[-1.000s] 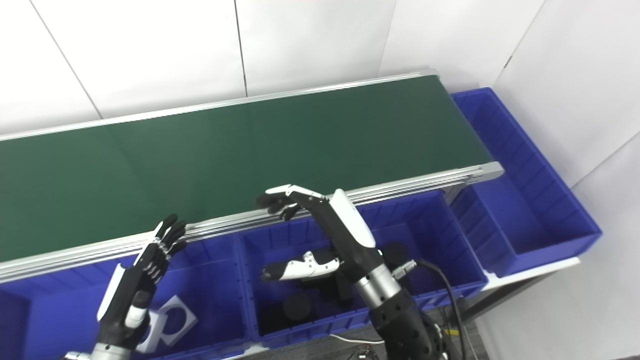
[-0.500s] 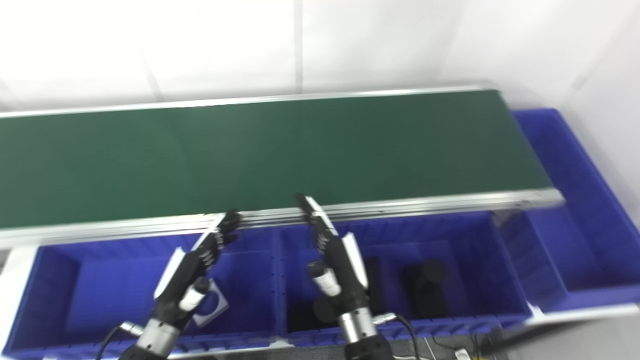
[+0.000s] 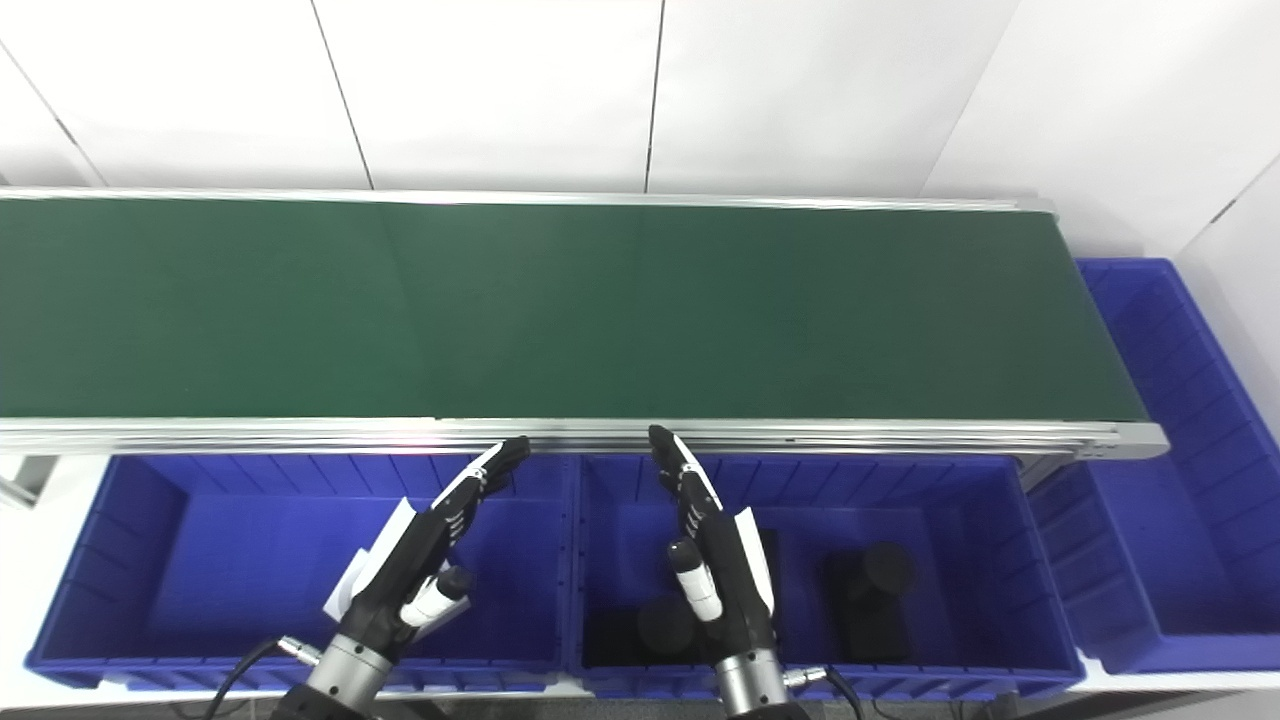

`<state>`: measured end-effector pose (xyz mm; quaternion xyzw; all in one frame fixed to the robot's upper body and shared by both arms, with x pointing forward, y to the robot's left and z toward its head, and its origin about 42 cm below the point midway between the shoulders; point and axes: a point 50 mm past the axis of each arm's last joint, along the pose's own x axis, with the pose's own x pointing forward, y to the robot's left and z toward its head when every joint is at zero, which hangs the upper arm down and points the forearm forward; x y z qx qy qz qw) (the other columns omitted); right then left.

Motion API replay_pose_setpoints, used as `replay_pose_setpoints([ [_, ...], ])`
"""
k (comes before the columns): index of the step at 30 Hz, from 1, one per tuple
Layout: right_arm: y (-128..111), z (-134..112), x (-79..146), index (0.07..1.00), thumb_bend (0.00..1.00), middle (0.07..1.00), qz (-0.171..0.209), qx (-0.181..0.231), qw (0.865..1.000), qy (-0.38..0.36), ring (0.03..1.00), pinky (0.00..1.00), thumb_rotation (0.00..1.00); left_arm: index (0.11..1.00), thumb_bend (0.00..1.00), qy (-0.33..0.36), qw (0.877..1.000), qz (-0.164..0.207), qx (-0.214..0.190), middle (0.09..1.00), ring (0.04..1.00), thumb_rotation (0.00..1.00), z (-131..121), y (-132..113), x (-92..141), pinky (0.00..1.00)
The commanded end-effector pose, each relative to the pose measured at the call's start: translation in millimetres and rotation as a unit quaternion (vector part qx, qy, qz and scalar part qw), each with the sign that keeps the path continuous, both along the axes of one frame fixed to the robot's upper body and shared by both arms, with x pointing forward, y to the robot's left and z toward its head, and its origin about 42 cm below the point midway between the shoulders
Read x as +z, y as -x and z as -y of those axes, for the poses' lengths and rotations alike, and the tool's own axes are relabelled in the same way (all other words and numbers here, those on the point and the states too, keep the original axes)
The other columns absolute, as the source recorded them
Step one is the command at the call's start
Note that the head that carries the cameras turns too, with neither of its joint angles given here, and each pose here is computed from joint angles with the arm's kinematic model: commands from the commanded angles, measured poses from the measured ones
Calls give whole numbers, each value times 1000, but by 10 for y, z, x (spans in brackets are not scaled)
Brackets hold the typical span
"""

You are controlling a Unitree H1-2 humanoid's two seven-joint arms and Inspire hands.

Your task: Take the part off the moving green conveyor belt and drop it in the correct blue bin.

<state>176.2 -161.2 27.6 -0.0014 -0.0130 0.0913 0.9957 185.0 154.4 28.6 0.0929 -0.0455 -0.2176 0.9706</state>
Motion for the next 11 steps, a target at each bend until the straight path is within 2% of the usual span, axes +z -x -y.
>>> replay_pose_setpoints([
  [1, -40, -13, 80, 912, 959, 931, 36, 3, 999, -2, 954, 946, 1000, 930, 920, 6, 999, 34, -1, 941, 954, 1000, 24, -78, 89, 952],
  [11, -28, -58, 60, 917, 978, 937, 47, 17, 997, 54, 948, 936, 1000, 926, 947, 1, 999, 41, 28, 947, 955, 1000, 67, -46, 49, 941],
])
